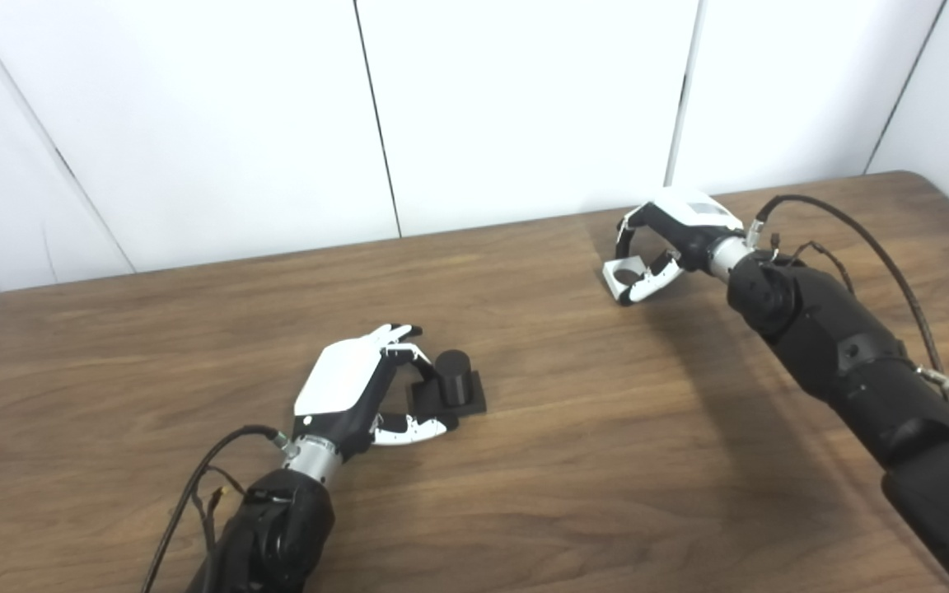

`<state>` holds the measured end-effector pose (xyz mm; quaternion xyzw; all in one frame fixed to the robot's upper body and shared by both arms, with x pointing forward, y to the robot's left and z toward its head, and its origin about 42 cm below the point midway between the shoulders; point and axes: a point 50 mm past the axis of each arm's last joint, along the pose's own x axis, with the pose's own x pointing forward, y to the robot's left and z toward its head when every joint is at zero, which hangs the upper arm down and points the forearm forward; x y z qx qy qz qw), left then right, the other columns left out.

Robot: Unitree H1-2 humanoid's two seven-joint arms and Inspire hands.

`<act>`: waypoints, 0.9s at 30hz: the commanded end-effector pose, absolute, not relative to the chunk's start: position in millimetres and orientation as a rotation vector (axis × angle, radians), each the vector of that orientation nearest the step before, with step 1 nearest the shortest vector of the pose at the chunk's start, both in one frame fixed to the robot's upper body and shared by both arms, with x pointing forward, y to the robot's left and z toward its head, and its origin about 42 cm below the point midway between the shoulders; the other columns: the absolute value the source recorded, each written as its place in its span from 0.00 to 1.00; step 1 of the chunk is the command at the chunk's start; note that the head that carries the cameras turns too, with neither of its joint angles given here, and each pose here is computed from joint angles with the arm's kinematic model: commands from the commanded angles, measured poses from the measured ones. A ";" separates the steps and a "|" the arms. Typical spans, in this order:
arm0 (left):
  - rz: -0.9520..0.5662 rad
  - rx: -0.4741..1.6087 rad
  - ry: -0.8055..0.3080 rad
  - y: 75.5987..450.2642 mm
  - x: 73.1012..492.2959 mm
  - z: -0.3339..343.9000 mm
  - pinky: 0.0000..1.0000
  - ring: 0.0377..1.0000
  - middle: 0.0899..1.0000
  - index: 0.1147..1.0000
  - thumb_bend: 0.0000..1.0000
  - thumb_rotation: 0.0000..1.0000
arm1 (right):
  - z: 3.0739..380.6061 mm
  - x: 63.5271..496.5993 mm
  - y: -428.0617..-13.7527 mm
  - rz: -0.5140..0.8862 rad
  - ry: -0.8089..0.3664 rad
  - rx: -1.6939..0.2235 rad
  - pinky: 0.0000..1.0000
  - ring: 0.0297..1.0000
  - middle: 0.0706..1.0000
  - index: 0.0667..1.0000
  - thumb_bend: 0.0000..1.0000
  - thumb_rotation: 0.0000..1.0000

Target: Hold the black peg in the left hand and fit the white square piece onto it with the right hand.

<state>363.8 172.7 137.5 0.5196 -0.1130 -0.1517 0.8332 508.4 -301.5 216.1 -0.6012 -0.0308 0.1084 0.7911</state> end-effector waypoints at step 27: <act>-0.295 1.175 -0.187 185.5 369.0 135.6 0.90 0.93 0.88 0.49 0.81 0.27 | 348.8 464.0 -263.4 0.297 -0.481 -1.184 0.91 0.90 0.79 0.45 0.52 0.14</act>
